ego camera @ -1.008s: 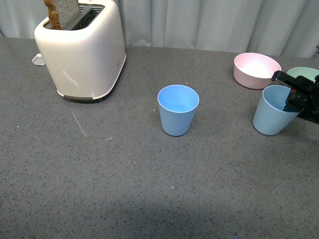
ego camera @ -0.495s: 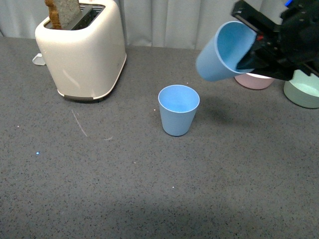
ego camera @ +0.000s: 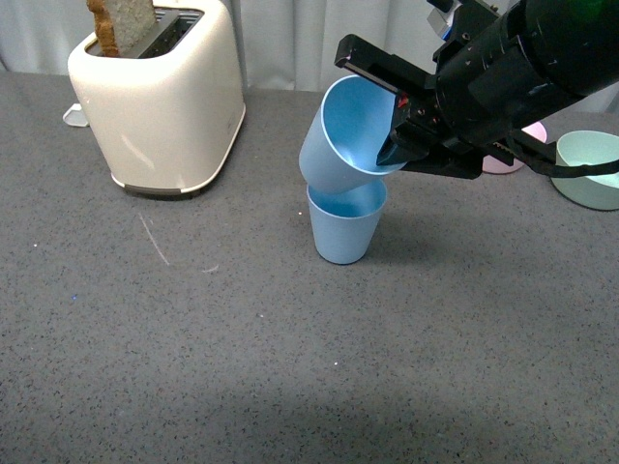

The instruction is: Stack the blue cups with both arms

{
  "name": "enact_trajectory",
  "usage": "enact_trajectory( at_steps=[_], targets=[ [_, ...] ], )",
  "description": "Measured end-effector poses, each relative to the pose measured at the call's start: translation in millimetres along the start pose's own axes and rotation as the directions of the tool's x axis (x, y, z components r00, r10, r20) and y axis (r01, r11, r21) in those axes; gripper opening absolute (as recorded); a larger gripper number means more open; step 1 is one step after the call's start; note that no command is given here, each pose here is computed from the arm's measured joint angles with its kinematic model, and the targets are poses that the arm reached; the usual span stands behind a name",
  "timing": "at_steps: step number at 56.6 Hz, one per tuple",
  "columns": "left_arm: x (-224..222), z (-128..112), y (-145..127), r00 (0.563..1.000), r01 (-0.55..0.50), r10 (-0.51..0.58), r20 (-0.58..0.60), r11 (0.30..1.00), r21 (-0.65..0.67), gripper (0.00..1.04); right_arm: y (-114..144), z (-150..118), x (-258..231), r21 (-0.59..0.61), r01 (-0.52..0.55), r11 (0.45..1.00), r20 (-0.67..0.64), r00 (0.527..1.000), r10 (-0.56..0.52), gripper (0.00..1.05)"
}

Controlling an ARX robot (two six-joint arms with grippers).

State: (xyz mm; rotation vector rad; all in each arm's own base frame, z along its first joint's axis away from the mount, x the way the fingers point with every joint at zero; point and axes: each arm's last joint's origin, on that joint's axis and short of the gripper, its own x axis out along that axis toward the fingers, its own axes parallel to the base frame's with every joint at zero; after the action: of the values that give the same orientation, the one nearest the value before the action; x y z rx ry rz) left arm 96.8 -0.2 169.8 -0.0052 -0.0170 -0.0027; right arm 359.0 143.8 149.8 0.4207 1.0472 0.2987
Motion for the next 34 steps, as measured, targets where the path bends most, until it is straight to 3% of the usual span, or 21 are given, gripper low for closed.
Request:
enact_trajectory(
  at_steps=[23, 34],
  targets=[
    [0.0, 0.0, 0.0, 1.0, 0.0, 0.0, 0.0, 1.0, 0.0, 0.98, 1.0, -0.3, 2.1, -0.005, 0.023, 1.0, -0.007, 1.0, -0.023, 0.02],
    [0.0, 0.0, 0.0, 1.0, 0.0, 0.0, 0.0, 1.0, 0.0, 0.98, -0.1, 1.2, 1.7, -0.004, 0.035, 0.999, 0.006, 0.999, -0.035, 0.46]
  ],
)
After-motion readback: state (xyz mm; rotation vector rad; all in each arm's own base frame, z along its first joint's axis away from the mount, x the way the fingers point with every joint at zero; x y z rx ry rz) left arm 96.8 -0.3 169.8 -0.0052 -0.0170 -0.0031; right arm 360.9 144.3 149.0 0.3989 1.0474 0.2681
